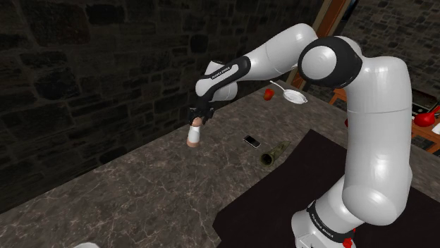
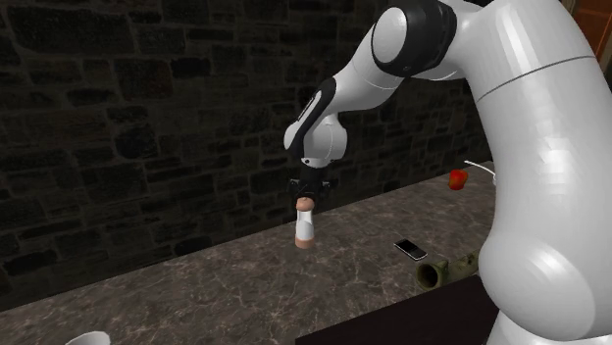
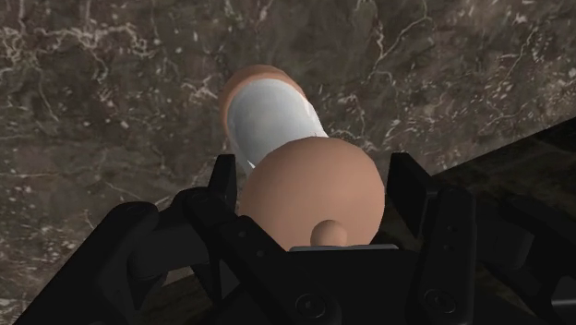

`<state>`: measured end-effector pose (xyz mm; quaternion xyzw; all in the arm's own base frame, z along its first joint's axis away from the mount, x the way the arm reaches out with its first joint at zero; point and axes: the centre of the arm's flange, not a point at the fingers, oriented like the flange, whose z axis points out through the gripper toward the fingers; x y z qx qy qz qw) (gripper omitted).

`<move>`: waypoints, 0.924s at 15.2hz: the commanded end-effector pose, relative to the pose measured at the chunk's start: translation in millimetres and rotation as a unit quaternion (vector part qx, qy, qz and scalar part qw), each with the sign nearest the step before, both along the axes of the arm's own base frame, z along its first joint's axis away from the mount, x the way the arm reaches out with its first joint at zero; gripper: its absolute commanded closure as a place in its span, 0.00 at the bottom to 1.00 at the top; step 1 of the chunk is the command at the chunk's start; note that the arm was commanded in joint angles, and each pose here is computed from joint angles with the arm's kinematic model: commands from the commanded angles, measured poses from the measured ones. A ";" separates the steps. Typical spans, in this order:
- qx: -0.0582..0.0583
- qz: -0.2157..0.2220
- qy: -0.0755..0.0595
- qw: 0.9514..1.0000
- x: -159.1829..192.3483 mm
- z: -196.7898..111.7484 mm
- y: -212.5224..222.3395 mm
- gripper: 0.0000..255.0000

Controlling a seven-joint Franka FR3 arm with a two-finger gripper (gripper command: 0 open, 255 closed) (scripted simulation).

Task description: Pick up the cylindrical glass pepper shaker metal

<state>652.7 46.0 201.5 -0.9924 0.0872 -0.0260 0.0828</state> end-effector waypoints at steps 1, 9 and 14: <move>0.000 0.000 0.001 1.000 -0.3 -1.3 -0.4 1.00; 0.000 0.000 0.001 1.000 -0.3 4.0 0.0 1.00; 0.000 0.000 0.001 1.000 -0.3 30.4 0.0 1.00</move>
